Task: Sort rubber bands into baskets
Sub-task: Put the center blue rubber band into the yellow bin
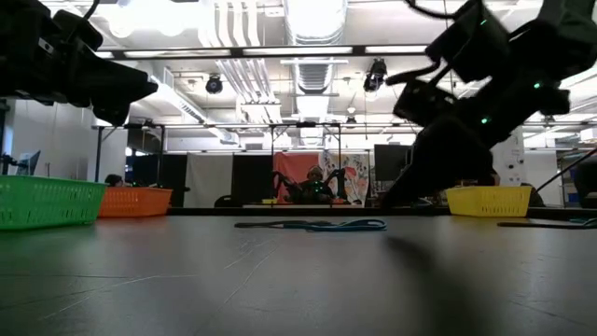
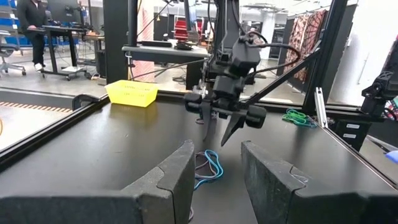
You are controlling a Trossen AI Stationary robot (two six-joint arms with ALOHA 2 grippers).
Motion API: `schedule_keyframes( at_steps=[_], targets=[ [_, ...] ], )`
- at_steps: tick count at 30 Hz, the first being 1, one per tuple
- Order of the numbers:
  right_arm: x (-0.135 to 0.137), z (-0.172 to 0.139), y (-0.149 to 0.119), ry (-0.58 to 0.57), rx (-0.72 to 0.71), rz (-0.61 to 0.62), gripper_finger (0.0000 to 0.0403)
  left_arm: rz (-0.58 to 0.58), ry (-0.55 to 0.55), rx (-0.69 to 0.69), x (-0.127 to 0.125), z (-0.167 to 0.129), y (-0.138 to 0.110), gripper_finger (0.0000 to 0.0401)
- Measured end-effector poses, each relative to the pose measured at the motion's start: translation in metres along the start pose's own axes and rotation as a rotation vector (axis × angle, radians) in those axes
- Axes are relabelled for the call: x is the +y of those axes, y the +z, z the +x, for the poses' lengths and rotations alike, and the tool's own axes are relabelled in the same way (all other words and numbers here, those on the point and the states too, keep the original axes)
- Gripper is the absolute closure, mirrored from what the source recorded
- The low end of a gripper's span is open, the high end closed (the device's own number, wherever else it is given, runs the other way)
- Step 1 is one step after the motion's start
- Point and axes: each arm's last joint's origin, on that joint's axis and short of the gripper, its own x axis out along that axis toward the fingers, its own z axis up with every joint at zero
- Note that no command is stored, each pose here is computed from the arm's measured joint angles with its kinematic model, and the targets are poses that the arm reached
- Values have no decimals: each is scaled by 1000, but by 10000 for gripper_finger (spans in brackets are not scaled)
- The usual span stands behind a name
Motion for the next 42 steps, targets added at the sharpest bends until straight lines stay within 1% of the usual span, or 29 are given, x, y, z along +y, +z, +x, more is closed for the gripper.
schedule_keyframes(
  at_steps=[5, 14, 18, 26, 31, 35, 39, 42],
  targets=[
    [-3, 14, -8, 16, 66, -25, 229, 0, 0, 0, 0, 0, 0, 286],
    [-8, 22, -10, 4, 81, -26, 234, 0, 0, 1, 0, 0, 0, 286],
    [-9, 22, -11, 0, 87, -33, 258, 0, 0, 2, 0, 0, 0, 286],
    [-11, 19, -12, -17, 124, -29, 338, 0, 0, 1, 0, 0, 0, 286],
    [-12, 9, -8, -2, 194, -12, 377, 0, 0, 1, 0, 0, 0, 286],
    [-14, 0, -2, -17, 276, -18, 392, 0, 0, 1, 0, 0, 0, 286],
    [-16, -5, 5, -16, 296, -34, 393, 0, 0, 0, 0, 0, 0, 286],
    [-17, -14, 13, -29, 355, -73, 393, 0, 0, 1, 0, 0, 0, 286]
  ],
)
